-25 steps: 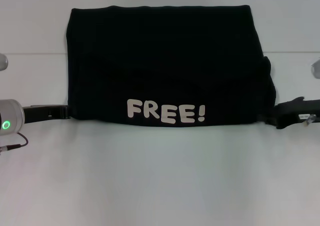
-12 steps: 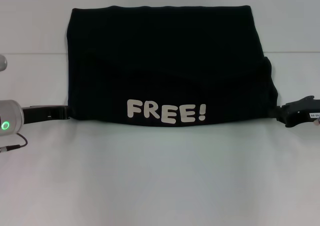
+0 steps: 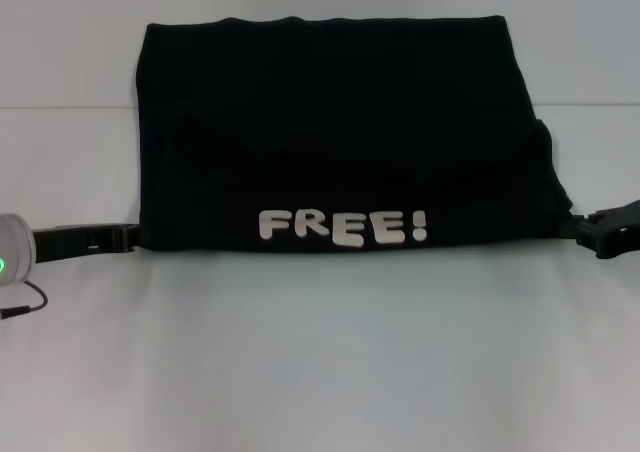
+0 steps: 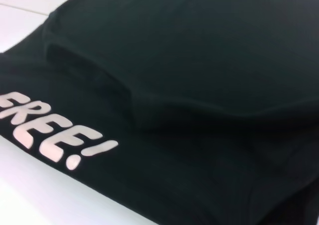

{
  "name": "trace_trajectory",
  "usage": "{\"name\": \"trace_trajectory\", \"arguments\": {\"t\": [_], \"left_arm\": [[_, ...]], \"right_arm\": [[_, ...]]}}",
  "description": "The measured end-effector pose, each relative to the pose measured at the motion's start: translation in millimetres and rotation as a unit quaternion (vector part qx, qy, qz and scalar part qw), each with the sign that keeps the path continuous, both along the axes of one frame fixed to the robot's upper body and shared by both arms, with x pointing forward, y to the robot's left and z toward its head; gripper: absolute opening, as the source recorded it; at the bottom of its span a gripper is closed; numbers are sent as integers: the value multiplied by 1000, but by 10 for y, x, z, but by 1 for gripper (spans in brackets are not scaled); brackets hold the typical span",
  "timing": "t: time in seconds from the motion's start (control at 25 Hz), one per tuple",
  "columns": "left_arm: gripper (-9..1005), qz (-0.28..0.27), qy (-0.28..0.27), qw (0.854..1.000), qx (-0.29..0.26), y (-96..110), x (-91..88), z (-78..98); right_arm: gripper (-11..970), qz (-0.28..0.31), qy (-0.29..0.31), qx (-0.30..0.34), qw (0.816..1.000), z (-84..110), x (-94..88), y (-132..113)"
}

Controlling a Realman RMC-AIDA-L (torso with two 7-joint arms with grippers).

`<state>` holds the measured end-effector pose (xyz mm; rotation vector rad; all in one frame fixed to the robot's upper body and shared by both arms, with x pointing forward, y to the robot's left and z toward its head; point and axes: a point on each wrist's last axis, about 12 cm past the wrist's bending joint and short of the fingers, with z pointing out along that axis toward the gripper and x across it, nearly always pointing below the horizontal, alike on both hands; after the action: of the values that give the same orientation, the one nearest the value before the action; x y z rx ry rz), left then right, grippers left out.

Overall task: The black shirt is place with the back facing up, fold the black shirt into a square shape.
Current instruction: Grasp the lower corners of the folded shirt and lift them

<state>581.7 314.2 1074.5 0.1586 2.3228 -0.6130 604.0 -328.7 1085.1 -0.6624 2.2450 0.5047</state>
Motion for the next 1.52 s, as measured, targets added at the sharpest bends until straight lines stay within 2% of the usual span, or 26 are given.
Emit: {"name": "trace_trajectory", "arguments": {"t": [0.16,0.36,0.4,0.48,0.88,1.24,1.52], "left_arm": [[36,-21,11,999,-22,3,-90,18],[40,-45,24,998,-41,65,-257,39],[41,-45,24,998,-41,65,-257,39],[43,-63,28,996,-55,126,-399,66],[51,-108,31,987,-119,326,-833,96],[59,-158,36,974,-155,366,-1195,74],[65,-191,49,965,-175,356,-1382,75]], "right_arm": [[44,9,5,18,1000,5,-93,-59],[44,16,9,58,998,6,-302,-167],[44,17,10,66,998,1,-357,-192],[44,18,14,79,997,-16,-471,-238],[45,27,21,125,992,-167,-1119,-400],[45,32,28,135,990,-320,-1615,-536],[45,28,29,148,988,-381,-1951,-617]]}}
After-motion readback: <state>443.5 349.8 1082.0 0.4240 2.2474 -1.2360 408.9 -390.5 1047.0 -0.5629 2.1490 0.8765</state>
